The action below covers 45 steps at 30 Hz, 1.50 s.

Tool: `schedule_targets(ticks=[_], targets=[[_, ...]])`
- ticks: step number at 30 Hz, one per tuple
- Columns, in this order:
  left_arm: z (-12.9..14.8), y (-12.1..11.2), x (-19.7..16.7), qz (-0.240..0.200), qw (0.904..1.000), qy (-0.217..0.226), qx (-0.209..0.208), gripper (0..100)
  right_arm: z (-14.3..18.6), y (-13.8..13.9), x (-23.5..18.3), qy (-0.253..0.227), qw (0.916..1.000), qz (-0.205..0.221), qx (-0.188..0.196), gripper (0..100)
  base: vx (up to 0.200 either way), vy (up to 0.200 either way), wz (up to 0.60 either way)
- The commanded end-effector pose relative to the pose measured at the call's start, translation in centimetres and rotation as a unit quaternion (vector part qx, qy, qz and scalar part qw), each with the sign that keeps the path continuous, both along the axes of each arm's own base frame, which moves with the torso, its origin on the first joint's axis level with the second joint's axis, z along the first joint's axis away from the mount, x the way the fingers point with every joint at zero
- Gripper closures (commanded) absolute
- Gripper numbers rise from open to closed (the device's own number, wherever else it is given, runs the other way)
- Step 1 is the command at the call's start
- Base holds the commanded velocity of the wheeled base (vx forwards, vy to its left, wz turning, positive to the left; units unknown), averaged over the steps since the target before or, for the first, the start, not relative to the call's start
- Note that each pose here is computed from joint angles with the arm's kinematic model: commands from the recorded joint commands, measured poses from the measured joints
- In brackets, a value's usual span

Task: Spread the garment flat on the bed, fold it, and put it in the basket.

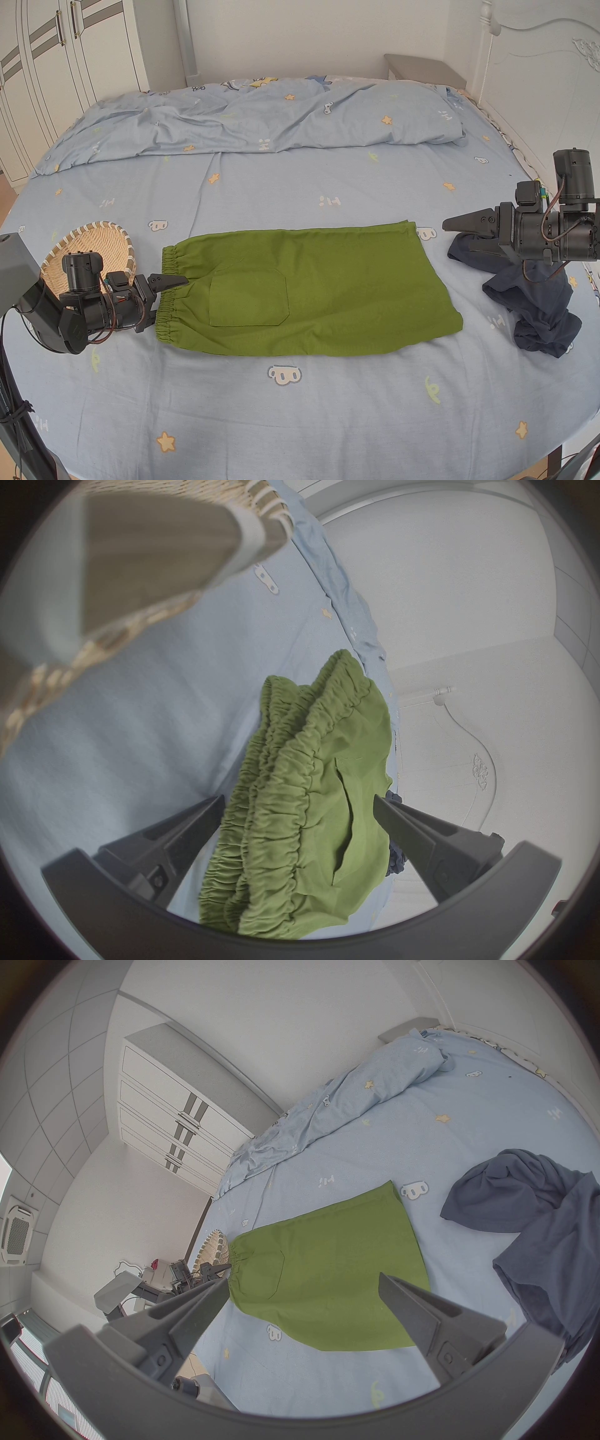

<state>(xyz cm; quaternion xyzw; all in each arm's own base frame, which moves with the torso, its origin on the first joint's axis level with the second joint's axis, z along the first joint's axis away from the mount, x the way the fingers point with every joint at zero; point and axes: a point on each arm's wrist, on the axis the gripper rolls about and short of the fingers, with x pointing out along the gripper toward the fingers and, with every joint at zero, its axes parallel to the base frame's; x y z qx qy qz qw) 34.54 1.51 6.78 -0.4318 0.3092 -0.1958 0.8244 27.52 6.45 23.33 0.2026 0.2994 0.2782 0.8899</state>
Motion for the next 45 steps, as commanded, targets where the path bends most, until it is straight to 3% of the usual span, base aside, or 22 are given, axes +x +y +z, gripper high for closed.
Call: schedule_targets(ticks=[1, 17, 18, 28, 35, 45], targets=[[-0.2, -0.6, 0.2, -0.007, 1.0000, 0.002, 0.000, 0, -0.1, 0.0, 0.0, 0.001, 1.0000, 0.001, 0.000, 0, 0.000, 0.000, 0.00], [-0.2, -1.2, 1.2, -0.008, 0.9999, -0.010, -0.001, 0, -0.3, 0.0, 0.3, 0.002, 1.0000, 0.000, 0.000, 0, 0.000, 0.000, 0.00], [-0.3, -1.2, 1.2, -0.008, 0.9999, -0.009, -0.002, 100, -0.4, 0.0, 0.5, 0.004, 1.0000, -0.001, 0.000, 0, 0.000, 0.000, 0.00], [0.0, -0.9, 1.3, -0.003, 0.9999, -0.015, -0.002, 100, -4.7, -0.8, 4.7, 0.061, 0.9977, -0.018, -0.022, 0, 0.000, 0.000, 0.00], [0.1, -0.7, 1.2, -0.002, 0.9999, -0.015, -0.002, 100, -10.5, -1.9, 8.7, 0.126, 0.9903, -0.018, -0.056, 0, 0.000, 0.000, 0.00], [0.2, -0.7, 1.1, -0.002, 0.9999, -0.016, -0.002, 100, -12.1, -1.8, 9.8, 0.145, 0.9875, -0.016, -0.059, 0, 0.000, 0.000, 0.00]])
